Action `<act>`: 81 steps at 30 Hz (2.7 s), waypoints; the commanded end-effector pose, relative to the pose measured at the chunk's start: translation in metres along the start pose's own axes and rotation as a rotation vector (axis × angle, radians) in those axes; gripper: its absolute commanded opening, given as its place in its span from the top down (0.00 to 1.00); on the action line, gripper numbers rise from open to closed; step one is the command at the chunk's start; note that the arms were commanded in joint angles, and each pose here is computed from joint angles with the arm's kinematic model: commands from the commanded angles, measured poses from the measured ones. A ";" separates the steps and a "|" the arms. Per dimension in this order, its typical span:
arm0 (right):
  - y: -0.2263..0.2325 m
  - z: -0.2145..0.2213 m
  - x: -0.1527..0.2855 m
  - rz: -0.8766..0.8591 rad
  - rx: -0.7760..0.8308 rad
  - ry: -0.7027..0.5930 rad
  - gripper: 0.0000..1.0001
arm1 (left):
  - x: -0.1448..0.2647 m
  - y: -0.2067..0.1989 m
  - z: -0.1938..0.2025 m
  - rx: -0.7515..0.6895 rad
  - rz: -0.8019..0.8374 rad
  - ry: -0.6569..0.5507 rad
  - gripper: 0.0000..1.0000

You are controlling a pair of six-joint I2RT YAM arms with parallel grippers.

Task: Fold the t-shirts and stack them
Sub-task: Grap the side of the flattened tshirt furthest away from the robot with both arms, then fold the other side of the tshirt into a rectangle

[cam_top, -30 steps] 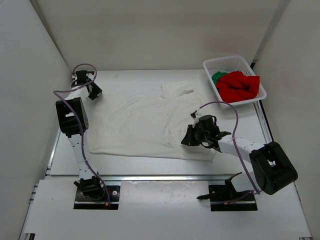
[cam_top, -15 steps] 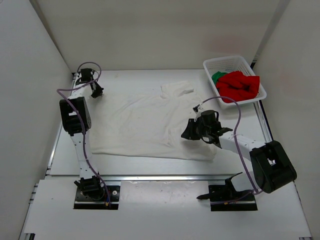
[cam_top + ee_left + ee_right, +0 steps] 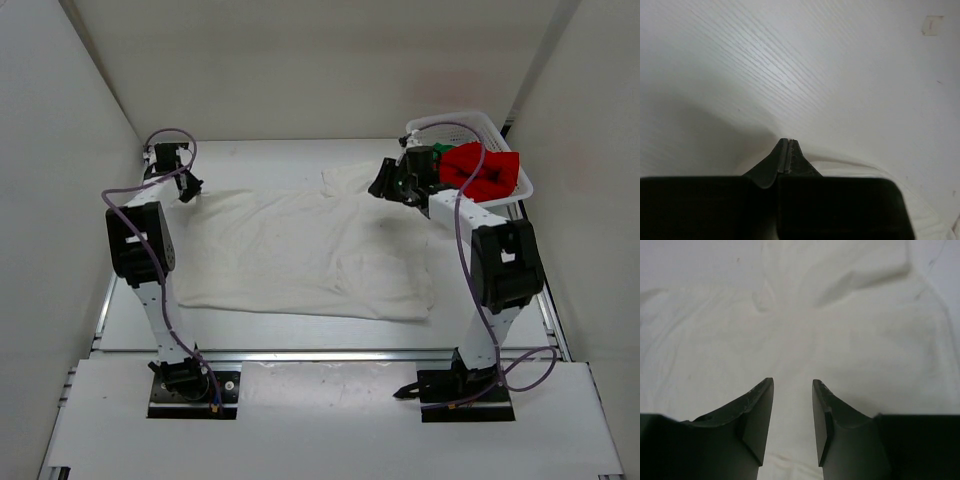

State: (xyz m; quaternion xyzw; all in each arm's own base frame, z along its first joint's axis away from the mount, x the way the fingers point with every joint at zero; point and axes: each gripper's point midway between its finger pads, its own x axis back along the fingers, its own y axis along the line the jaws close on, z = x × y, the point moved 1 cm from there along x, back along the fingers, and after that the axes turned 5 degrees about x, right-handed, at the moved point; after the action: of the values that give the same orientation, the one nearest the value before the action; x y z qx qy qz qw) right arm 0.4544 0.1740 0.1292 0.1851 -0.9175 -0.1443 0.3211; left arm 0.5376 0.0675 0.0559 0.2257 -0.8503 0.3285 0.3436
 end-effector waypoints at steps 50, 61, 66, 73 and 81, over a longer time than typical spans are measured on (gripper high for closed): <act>-0.084 -0.103 -0.194 -0.057 -0.178 -0.075 0.87 | 0.090 -0.062 -0.012 0.112 0.380 -0.111 1.00; -0.040 -0.137 -0.109 -0.025 0.037 0.037 0.99 | 0.103 -0.053 -0.011 0.149 0.394 -0.110 1.00; -0.035 -0.105 -0.062 -0.029 0.086 0.209 1.00 | 0.106 -0.027 -0.001 0.230 0.393 -0.063 1.00; -0.041 -0.105 0.019 0.137 0.130 0.241 1.00 | 0.101 0.004 0.015 0.296 0.379 -0.004 1.00; -0.019 -0.065 0.086 0.146 0.110 0.147 1.00 | 0.122 0.013 0.014 0.313 0.384 -0.014 1.00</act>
State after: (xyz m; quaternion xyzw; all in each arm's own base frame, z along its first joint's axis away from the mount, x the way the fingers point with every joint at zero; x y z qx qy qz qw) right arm 0.4501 0.1161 0.1842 0.1541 -0.8790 -0.0575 0.4476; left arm 0.4435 0.0463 0.0872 0.1421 -0.8018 0.5114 0.2744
